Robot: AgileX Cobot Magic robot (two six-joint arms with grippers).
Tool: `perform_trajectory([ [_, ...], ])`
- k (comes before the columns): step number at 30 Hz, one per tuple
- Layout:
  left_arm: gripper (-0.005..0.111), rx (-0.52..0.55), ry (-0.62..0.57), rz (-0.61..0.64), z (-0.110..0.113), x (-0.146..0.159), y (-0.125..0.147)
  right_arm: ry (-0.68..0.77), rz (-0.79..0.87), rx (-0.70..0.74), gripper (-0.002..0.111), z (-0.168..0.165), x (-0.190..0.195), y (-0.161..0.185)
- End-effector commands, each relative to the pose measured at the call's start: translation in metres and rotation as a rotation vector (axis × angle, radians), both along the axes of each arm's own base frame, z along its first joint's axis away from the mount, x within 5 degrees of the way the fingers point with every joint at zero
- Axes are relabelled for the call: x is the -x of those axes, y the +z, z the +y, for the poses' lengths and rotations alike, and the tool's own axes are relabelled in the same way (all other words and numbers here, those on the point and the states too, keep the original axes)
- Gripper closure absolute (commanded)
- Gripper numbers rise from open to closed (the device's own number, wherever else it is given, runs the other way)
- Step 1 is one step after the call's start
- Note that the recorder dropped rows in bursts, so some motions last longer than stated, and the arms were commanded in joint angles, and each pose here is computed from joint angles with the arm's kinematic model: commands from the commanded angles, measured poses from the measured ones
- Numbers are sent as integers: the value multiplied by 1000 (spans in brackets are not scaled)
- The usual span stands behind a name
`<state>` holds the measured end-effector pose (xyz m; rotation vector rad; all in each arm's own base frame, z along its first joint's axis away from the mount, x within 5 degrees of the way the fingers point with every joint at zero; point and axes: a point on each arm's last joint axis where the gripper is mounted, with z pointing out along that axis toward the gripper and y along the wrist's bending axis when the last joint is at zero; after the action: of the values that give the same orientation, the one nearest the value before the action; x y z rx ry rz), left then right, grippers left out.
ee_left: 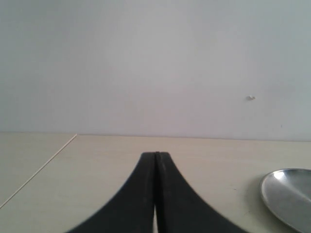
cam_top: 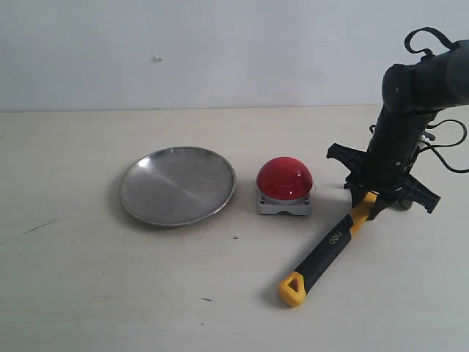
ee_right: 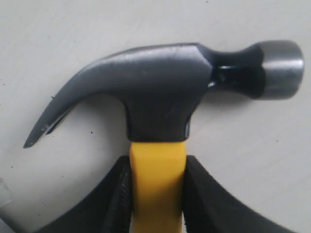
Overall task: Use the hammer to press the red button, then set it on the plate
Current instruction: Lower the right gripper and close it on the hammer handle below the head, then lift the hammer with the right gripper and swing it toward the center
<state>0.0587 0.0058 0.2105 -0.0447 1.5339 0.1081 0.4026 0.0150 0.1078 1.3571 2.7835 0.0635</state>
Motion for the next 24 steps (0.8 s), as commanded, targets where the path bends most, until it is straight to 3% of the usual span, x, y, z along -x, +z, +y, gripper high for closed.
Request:
perform_trajectory([
  [1,107,-2,3,-6,0,1,0,-3,10,-10,108,0,0,-16],
  [8,107,-2,3,-6,0,1,0,-3,10,-10,108,0,0,-16],
  [15,107,-2,3,-6,0,1,0,0,-95,-9,108,0,-9,-15],
  [24,107,-2,1,-5,0,1,0,59,-57,-9,108,1,-6,-16],
])
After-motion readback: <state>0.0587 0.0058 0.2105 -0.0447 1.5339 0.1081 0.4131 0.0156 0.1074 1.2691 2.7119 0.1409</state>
